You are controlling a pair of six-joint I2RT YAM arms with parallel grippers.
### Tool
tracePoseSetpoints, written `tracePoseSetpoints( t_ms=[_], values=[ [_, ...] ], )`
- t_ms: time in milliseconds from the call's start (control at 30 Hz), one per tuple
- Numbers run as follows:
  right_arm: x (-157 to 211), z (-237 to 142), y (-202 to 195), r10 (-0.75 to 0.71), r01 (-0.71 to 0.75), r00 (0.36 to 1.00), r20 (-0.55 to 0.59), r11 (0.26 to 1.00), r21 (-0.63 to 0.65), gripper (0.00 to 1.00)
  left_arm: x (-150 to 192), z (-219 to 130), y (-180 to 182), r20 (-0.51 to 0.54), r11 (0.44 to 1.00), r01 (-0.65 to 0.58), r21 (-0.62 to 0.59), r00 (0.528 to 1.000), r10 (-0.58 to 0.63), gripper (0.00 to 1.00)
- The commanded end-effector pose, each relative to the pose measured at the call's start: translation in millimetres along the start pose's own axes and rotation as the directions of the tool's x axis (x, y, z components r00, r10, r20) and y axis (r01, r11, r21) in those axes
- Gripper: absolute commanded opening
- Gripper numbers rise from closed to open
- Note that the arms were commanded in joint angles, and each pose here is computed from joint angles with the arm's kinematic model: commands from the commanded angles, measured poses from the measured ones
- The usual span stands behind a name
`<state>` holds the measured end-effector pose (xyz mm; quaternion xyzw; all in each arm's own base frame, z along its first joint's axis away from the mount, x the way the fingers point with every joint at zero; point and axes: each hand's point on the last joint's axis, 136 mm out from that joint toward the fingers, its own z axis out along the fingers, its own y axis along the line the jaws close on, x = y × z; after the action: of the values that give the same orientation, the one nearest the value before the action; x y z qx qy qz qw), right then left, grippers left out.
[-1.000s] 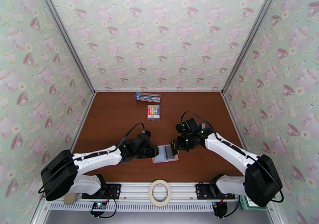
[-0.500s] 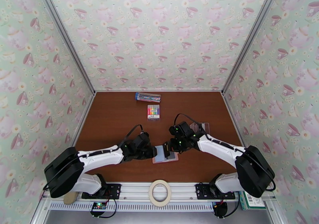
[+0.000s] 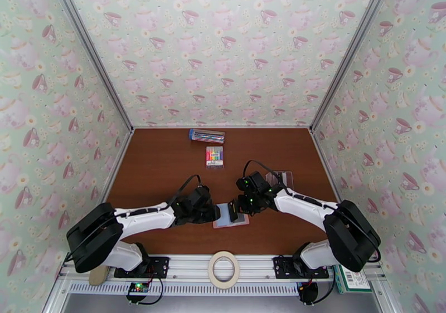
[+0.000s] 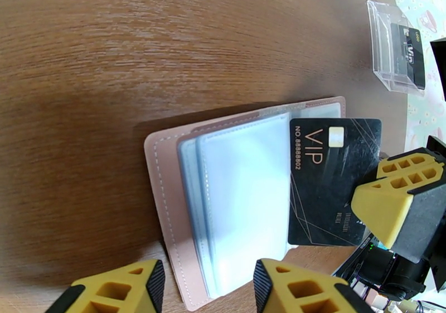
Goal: Put the credit cards into the card holder
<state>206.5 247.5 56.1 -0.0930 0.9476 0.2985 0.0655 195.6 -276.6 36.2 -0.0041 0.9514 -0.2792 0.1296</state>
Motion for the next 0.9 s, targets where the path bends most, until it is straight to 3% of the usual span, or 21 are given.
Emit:
tracePoseSetpoints(
  t_ms=[0,867],
  values=[
    [5,7,-1,0.017,-0.017,1.000,-0.019,1.000,-0.016,0.00,0,4,-2,-0.018,1.000,0.008,0.010,1.000,-0.008,0.49],
    [13,26,-12,0.073,-0.074,0.996,-0.056,0.997,-0.001,0.00,2,12,-3,-0.034,1.000,0.004,0.004,0.999,-0.004,0.49]
  ],
)
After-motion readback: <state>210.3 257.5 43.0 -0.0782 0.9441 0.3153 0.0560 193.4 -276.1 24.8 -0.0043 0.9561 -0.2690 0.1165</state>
